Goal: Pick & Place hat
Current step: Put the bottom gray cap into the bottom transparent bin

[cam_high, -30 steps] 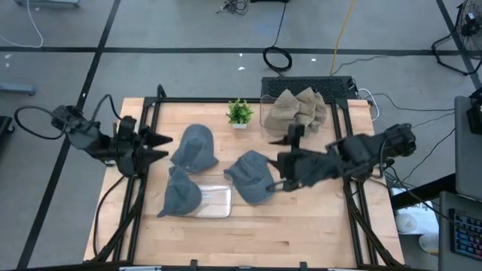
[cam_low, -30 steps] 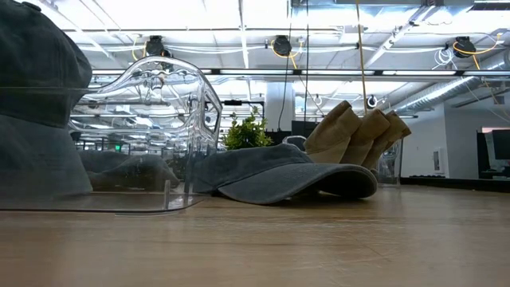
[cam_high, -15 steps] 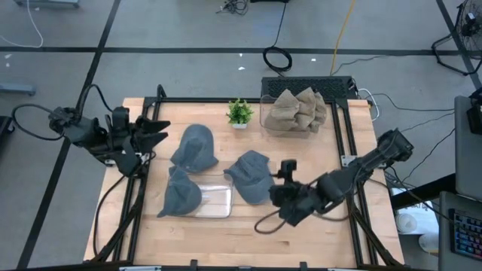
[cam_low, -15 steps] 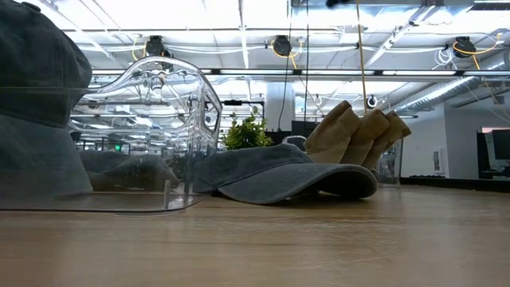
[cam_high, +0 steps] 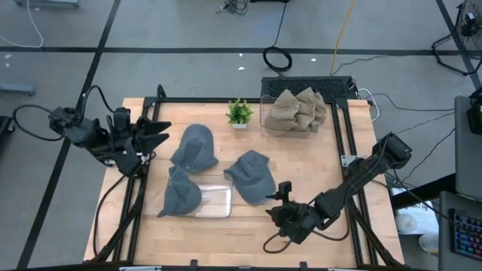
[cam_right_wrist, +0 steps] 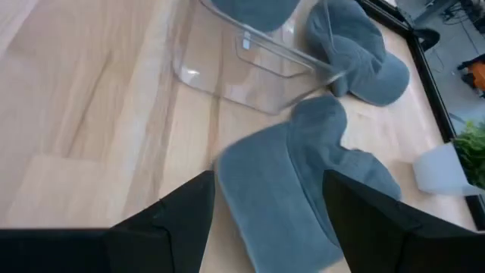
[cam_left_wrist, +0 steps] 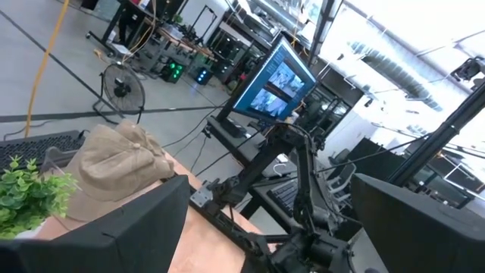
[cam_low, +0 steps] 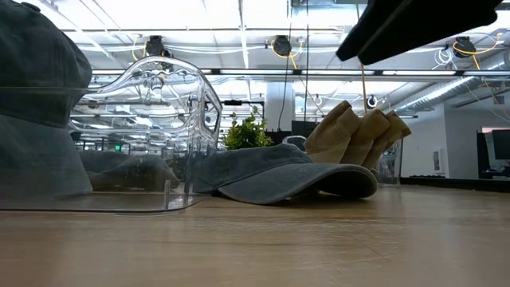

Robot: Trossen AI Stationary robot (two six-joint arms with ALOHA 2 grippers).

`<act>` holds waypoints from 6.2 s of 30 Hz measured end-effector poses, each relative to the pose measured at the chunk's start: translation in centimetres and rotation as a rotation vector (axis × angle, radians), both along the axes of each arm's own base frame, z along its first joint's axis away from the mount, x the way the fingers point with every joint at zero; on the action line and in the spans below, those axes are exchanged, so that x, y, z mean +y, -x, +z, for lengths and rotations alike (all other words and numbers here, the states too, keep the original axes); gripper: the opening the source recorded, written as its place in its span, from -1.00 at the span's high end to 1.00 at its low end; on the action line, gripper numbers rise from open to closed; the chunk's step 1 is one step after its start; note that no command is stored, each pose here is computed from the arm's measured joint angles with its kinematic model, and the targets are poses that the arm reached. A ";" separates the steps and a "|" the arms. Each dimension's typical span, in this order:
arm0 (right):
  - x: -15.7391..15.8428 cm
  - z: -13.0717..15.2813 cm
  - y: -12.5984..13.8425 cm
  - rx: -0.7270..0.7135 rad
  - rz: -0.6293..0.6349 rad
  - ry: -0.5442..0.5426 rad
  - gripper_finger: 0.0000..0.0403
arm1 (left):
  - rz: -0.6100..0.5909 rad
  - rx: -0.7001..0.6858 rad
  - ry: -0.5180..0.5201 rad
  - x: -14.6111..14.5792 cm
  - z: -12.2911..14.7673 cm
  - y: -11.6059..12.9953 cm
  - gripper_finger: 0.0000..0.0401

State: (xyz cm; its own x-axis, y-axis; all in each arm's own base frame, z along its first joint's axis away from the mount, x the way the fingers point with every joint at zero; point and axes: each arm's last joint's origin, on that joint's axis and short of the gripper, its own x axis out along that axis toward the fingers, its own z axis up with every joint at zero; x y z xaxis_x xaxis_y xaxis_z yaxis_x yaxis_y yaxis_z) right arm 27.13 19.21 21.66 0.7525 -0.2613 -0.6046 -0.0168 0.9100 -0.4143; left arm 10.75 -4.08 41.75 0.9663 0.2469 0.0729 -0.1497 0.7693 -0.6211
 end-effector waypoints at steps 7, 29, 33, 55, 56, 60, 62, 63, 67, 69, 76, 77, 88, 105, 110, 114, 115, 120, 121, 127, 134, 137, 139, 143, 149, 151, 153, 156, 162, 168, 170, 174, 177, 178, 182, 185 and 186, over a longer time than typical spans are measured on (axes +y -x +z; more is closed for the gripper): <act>1.1 -3.6 -0.9 0.053 -0.003 0.067 -0.17 | -0.002 0.008 -0.019 0.0 0.0 0.0 -0.87; 0.3 -10.4 -2.5 0.109 -0.093 0.405 -0.17 | -0.025 0.028 -0.038 -0.1 -0.3 0.0 -0.87; -1.1 -10.9 -2.8 0.135 -0.122 0.422 -0.17 | -0.025 0.029 -0.041 -0.1 -0.3 0.0 -0.87; -2.3 -7.8 -3.1 0.145 -0.036 0.524 0.98 | -0.107 0.022 -0.043 -0.3 -0.2 -0.1 -0.87; -2.4 -7.1 -3.0 0.143 -0.023 0.530 0.99 | -0.107 0.022 -0.043 -0.3 -0.2 -0.1 -0.87; -2.7 -4.4 -2.7 0.128 0.024 0.601 0.99 | -0.107 0.020 -0.038 -0.3 -0.2 -0.1 -0.87; -3.1 -3.2 -2.5 0.130 0.035 0.657 1.00 | -0.107 0.021 -0.039 -0.3 -0.2 -0.1 -0.87; -3.4 -2.6 -2.5 0.133 0.045 0.676 1.00 | -0.107 0.020 -0.038 -0.3 -0.2 -0.1 -0.87; -4.3 -0.3 -2.2 0.138 0.059 0.759 1.00 | -0.107 0.020 -0.035 -0.3 -0.2 -0.1 -0.87; -4.8 0.7 -2.0 0.138 0.050 0.808 1.00 | -0.108 0.019 -0.030 -0.3 -0.2 -0.1 -0.87; -6.0 4.4 -1.6 0.137 0.025 0.980 1.00 | -0.110 0.013 0.000 -0.3 -0.2 -0.1 -0.87; -6.0 4.8 -1.6 0.143 0.018 1.013 1.00 | -0.113 0.012 0.007 -0.3 -0.2 -0.1 -0.87; -6.5 8.8 -1.3 0.049 -0.061 1.028 1.00 | -0.104 -0.003 0.082 -0.3 -0.2 -0.1 -0.87; -6.3 10.6 -1.9 -0.054 -0.011 1.042 1.00 | 0.032 -0.086 0.395 0.5 -0.3 -0.6 -0.87; -6.1 12.3 -2.0 -0.196 0.011 1.035 1.00 | 0.041 -0.067 0.401 0.7 -0.7 -1.8 -0.87; -5.8 13.4 -2.0 -0.282 0.101 1.124 1.00 | 0.042 -0.047 0.416 1.1 -1.0 -3.0 -0.87; -5.8 13.5 -2.0 -0.292 0.118 1.141 1.00 | 0.042 -0.042 0.419 1.2 -1.1 -3.2 -0.87; -5.7 13.6 -2.1 -0.307 0.147 1.165 1.00 | 0.008 -0.042 0.437 1.9 -1.2 -4.3 -0.87; -5.7 13.6 -2.1 -0.306 0.148 1.168 1.00 | -0.001 -0.037 0.438 2.0 -1.3 -4.6 -0.87; -5.7 13.6 -2.1 -0.306 0.151 1.170 1.00 | -0.004 0.017 0.454 2.8 -2.1 -6.4 -0.87; -5.3 13.6 -1.9 -0.313 0.164 1.169 1.00 | -0.063 0.020 0.464 3.7 -2.5 -8.9 -0.86; -5.3 13.6 -1.9 -0.312 0.164 1.169 1.00 | -0.140 -0.002 0.466 3.9 -2.5 -10.1 -0.85; -5.3 13.6 -1.9 -0.312 0.162 1.168 1.00 | -0.182 -0.017 0.476 4.1 -2.5 -10.8 -0.76; -5.3 13.6 -1.9 -0.310 0.160 1.168 1.00 | -0.249 -0.033 0.516 4.5 -2.5 -11.5 -0.36; -5.4 13.5 -1.8 -0.287 0.129 1.155 0.99 | -0.295 -0.030 0.538 4.9 -2.3 -11.2 0.46; -5.5 13.5 -1.8 -0.282 0.114 1.141 0.98 | -0.302 -0.045 0.525 4.9 -2.0 -10.8 0.71; -5.5 13.4 -1.8 -0.281 0.116 1.138 0.98 | -0.307 -0.059 0.503 4.8 -1.7 -10.3 0.91; -5.4 13.1 -1.9 -0.257 0.140 1.153 0.98 | -0.310 -0.068 0.478 4.8 -1.4 -9.7 0.94; -5.3 12.7 -2.0 -0.301 0.145 1.055 0.93 | -0.323 -0.074 0.464 4.7 -1.2 -9.3 0.97; -5.3 12.7 -1.9 -0.338 0.093 0.962 0.72 | -0.328 -0.114 0.467 4.7 -0.6 -8.7 0.98; -5.1 12.7 -1.7 -0.353 0.038 0.901 0.64 | -0.335 -0.143 0.463 4.7 -0.2 -8.2 0.98; -5.0 12.0 -1.2 -0.379 -0.129 0.745 0.52 | -0.340 -0.208 0.452 4.7 0.6 -7.2 0.98; -5.3 11.1 -1.0 -0.394 -0.253 0.658 0.45 | -0.324 -0.223 0.448 4.5 0.8 -6.7 0.98; -5.4 11.1 -1.0 -0.406 -0.290 0.628 0.44 | -0.320 -0.223 0.446 4.4 0.8 -6.6 0.98; -5.4 11.3 -0.9 -0.500 -0.345 0.494 0.42 | -0.306 -0.219 0.390 3.8 0.8 -6.6 0.98; -5.9 11.8 -0.8 -0.604 -0.350 0.347 0.45 | -0.299 -0.197 0.304 3.1 0.7 -6.7 0.98; -6.3 12.1 -0.8 -0.638 -0.351 0.295 0.46 | -0.292 -0.184 0.278 2.8 0.6 -6.8 0.98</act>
State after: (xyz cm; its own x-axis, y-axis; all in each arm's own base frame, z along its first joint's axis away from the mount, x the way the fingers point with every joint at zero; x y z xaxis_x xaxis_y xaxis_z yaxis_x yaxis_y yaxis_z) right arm 27.95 12.89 33.74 0.7749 -0.6303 0.0480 0.5734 0.6689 -0.4730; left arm 17.53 -1.28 42.34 0.9756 0.0000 0.2196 0.1815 0.5629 -0.8064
